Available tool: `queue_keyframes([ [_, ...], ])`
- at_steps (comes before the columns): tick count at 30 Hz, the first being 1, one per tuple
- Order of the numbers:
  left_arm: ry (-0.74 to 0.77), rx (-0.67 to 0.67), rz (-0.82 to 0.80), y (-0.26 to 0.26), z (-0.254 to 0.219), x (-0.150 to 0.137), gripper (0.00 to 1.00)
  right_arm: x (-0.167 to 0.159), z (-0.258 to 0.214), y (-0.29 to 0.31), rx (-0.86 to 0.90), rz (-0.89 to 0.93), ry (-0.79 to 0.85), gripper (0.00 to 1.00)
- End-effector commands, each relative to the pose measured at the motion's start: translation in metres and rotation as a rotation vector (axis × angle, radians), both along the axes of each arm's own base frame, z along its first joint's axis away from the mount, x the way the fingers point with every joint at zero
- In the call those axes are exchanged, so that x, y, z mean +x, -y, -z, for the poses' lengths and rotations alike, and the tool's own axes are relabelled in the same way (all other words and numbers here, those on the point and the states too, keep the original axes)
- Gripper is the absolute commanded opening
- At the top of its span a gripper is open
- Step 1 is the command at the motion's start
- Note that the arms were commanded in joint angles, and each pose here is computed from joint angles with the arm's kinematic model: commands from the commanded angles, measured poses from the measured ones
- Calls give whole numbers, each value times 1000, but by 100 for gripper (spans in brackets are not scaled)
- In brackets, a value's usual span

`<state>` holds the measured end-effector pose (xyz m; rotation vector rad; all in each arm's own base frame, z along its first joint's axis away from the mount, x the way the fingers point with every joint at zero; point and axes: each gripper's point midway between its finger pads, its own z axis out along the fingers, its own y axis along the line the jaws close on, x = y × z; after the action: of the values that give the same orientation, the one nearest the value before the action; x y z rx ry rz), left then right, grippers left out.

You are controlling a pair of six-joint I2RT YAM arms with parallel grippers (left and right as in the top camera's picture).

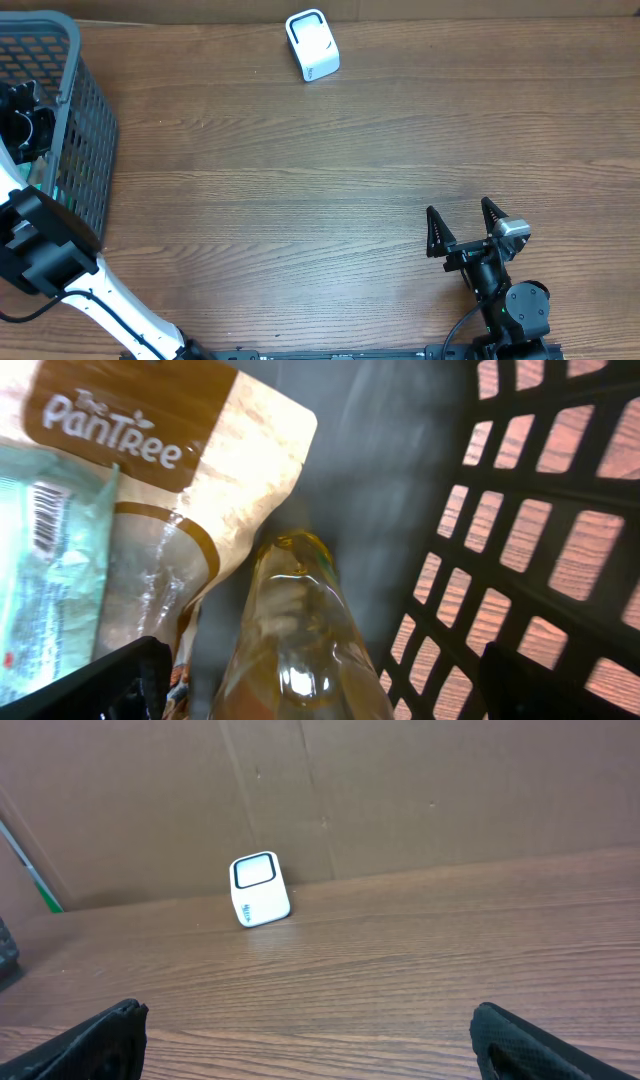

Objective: Scan the item barcode
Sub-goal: 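Grasp the yellow oil bottle with the left gripper and lift it out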

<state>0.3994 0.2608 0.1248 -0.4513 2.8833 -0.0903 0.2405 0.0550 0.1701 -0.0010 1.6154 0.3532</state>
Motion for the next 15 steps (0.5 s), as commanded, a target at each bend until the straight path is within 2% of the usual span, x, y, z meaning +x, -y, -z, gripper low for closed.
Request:
queue_keyframes([
  [1,83,64,-2,-2,-43,2,100,1,2,2,3,10,1,100],
  [7,89,46,-82,0,-50,-1,99,1,2,2,3,10,1,100],
  [11,56,32,-89,2,-45,-7,100,1,2,2,3,10,1,100],
  [15,11,48,-165,-3,-39,-15,100,1,2,2,3,10,1,100],
])
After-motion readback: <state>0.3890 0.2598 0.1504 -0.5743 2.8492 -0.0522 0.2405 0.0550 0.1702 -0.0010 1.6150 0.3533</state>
